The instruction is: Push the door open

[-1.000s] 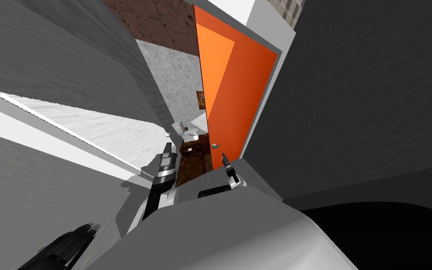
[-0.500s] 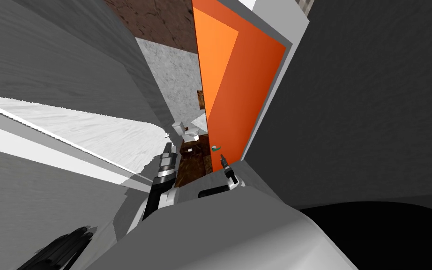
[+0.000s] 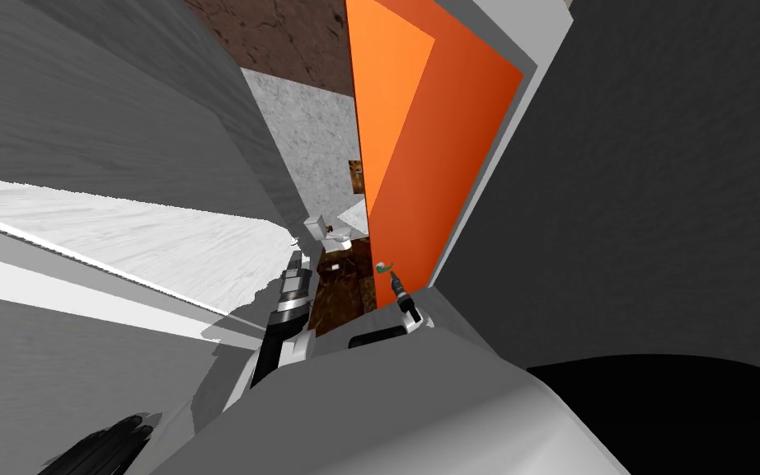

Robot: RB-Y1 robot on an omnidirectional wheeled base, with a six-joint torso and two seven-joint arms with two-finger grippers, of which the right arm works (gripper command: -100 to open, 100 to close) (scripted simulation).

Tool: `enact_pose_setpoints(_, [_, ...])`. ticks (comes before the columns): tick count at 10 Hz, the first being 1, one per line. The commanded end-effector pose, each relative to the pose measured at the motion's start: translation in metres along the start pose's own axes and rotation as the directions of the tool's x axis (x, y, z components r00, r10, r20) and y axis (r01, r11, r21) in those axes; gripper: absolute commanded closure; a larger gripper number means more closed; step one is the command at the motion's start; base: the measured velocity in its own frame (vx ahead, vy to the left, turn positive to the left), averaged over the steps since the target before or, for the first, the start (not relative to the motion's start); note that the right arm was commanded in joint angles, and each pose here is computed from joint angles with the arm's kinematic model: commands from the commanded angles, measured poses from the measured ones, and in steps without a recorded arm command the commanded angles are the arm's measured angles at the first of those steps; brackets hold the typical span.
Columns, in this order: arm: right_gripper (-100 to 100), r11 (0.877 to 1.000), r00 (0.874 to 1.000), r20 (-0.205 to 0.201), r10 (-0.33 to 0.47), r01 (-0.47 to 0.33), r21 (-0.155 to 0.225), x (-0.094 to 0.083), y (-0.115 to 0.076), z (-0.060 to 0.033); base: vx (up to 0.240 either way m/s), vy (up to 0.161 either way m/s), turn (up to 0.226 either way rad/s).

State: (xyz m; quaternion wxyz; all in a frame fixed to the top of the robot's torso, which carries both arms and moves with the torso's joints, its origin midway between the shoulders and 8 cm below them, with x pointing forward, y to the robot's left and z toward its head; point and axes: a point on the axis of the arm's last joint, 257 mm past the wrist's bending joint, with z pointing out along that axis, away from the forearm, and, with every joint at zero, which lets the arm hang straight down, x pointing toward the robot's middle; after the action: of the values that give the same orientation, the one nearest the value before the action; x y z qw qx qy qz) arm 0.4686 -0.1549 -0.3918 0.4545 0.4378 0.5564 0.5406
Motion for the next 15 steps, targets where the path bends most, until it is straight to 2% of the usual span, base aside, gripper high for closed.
enact_pose_setpoints(1, [-100, 1.000, 1.000, 0.004, 0.000, 0.000, 0.001, -0.001, -0.001, 0.0004, 0.196, 0.029, 0.023])
enact_pose_setpoints(4, [-100, 1.000, 1.000, 0.010, 0.025, -0.025, -0.001, 0.009, 0.000, 0.0031, 0.215, 0.041, 0.027])
enact_pose_setpoints(5, [-100, 1.000, 1.000, 0.009, 0.019, -0.019, 0.000, 0.006, 0.000, 0.0024, 0.071, 0.014, 0.007])
enact_pose_setpoints(6, [100, 1.000, 1.000, 0.009, 0.019, -0.019, 0.000, 0.006, 0.000, 0.0024, 0.000, 0.000, 0.000])
enact_pose_setpoints(11, [100, 1.000, 1.000, 0.009, 0.019, -0.019, 0.000, 0.006, 0.000, 0.0024, -0.006, -0.002, 0.004])
enact_pose_setpoints(12, [100, 1.000, 1.000, 0.025, 0.008, -0.008, -0.004, -0.006, 0.002, 0.0039, 0.098, 0.041, -0.021])
enact_pose_setpoints(14, [100, 1.000, 0.999, 0.045, -0.001, 0.001, -0.002, -0.019, 0.001, 0.0024, 0.160, 0.065, -0.038])
enact_pose_setpoints(15, [100, 1.000, 0.999, 0.045, -0.001, 0.001, -0.002, -0.019, 0.001, 0.0024, 0.111, 0.062, -0.019])
